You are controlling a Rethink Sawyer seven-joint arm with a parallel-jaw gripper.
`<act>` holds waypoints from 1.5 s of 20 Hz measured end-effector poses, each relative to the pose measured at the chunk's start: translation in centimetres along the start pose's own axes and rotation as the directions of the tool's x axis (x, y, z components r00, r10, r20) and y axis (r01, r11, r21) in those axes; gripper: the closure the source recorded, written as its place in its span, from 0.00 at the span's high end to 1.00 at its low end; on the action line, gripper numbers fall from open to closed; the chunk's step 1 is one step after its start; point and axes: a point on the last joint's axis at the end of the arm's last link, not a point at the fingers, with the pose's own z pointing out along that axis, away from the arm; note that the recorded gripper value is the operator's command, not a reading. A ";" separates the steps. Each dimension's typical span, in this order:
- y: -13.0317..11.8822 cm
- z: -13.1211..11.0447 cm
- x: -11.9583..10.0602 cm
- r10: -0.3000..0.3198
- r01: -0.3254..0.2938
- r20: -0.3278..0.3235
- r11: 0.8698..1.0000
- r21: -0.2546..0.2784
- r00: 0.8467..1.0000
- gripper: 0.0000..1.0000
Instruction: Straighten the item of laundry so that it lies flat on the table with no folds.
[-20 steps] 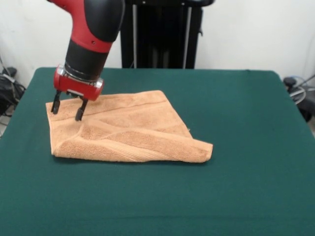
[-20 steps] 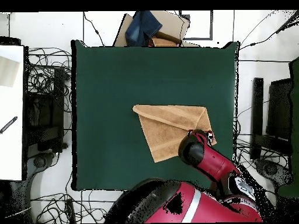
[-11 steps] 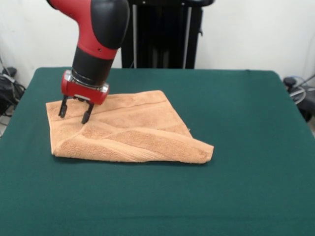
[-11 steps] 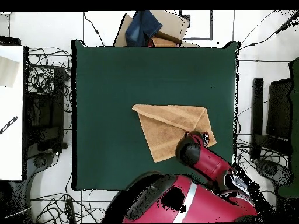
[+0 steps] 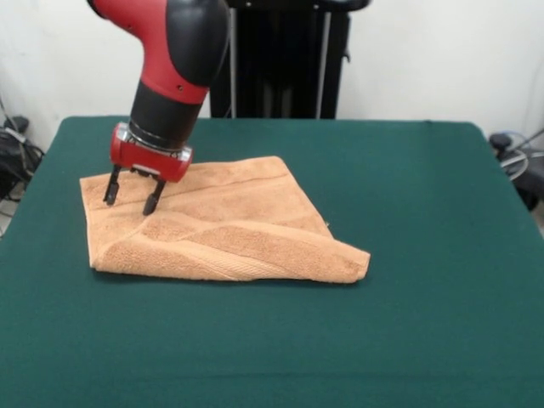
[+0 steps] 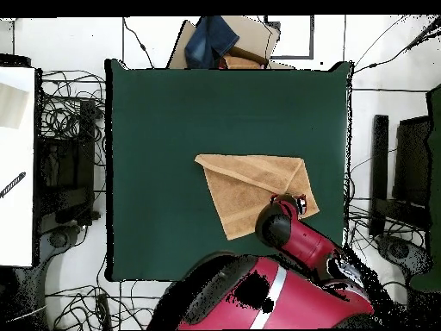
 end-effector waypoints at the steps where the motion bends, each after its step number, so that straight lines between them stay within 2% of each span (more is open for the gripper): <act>1: 0.0 -0.1 0.0 0.000 0.000 -0.001 1.000 -0.001 1.000 1.00; 10: 0.3 -0.6 0.0 -0.003 0.003 0.000 1.000 -0.003 1.000 1.00; 22: 2.8 -3.6 0.1 -0.036 0.036 0.004 0.999 -0.019 0.999 1.00; 30: 3.8 -3.2 1.5 -0.044 0.043 -0.024 0.998 -0.036 0.999 1.00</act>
